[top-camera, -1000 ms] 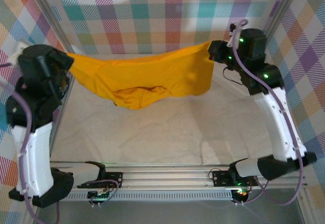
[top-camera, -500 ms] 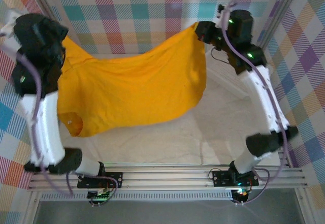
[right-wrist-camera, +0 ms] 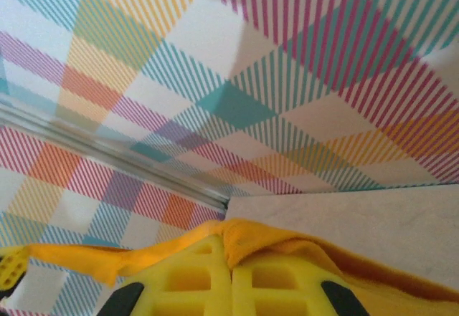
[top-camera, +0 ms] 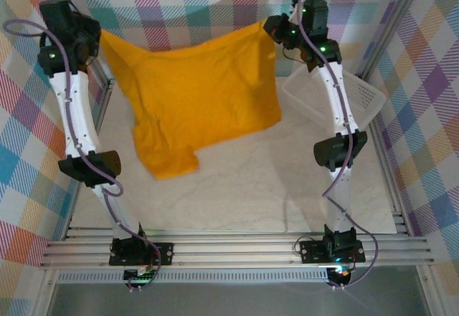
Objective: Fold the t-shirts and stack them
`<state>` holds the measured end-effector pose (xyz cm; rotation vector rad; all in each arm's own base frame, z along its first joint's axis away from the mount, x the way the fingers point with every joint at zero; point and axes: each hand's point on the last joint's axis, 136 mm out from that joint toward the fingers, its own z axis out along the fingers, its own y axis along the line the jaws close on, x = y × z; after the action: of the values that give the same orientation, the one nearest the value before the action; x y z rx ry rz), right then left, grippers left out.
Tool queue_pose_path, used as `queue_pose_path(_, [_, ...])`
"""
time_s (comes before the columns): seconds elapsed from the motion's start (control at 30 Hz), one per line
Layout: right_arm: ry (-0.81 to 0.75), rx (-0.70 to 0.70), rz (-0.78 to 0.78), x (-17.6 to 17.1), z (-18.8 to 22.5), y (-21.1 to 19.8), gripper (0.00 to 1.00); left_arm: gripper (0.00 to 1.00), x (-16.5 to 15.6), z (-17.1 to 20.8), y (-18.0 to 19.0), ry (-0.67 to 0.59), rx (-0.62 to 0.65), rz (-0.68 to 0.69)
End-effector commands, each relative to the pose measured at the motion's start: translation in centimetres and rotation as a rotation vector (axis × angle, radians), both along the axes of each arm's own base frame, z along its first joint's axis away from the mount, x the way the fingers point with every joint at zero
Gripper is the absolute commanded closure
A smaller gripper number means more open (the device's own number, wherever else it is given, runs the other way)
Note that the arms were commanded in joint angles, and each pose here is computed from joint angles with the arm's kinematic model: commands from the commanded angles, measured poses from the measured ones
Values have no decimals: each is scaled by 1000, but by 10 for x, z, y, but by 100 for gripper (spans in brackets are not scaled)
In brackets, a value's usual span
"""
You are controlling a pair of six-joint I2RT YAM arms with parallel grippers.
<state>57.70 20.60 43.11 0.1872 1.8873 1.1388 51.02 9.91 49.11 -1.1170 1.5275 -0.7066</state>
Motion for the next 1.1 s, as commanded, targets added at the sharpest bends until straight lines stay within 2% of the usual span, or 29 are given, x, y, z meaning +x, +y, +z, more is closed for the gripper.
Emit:
queue_pose_path(0.0, [-213, 90, -54, -39, 102, -38, 100, 100, -77, 126, -21, -340, 46, -46])
queue_pose_path(0.1, [-231, 99, -90, -53, 118, -64, 100, 100, -120, 158, -30, -424, 80, -35])
queue_pose_path(0.17, [-187, 91, -98, -59, 111, -75, 100, 100, -144, 154, -31, -409, 75, -7])
queue_pose_path(0.23, [-102, 70, -87, -65, 89, -77, 100, 100, -155, 123, -32, -331, 45, 3])
queue_pose_path(0.33, [46, 38, -40, -78, 36, -69, 100, 100, -172, 45, -44, -146, -53, -22])
queue_pose_path(0.43, [231, 35, -38, -99, -40, -68, 100, 100, -197, -55, -59, 85, -145, -48])
queue_pose_path(0.53, [438, -33, -64, -130, -127, -73, 100, 100, -230, -148, -71, 274, -211, -51])
queue_pose_path(0.57, [513, -51, -61, -142, -157, -73, 96, 100, -240, -177, -76, 334, -238, -55])
queue_pose_path(0.6, [588, -72, -52, -154, -188, -73, 86, 96, -245, -203, -82, 373, -261, -77])
queue_pose_path(0.63, [644, -94, -44, -164, -212, -73, 76, 87, -249, -222, -88, 409, -282, -92])
queue_pose_path(0.67, [708, -131, -46, -176, -237, -75, 66, 73, -255, -244, -91, 457, -301, -98])
queue_pose_path(0.7, [759, -170, -55, -187, -258, -79, 61, 61, -259, -258, -94, 489, -300, -107])
queue_pose_path(0.73, [783, -201, -63, -194, -271, -82, 57, 53, -263, -271, -95, 526, -295, -109])
queue_pose_path(0.8, [796, -261, -73, -206, -287, -87, 54, 47, -269, -288, -96, 591, -287, -108])
queue_pose_path(0.93, [782, -340, -45, -211, -297, -78, 55, 51, -263, -306, -96, 643, -274, -120])
queue_pose_path(1.07, [744, -408, 30, -198, -303, -46, 60, 62, -239, -318, -84, 675, -222, -100])
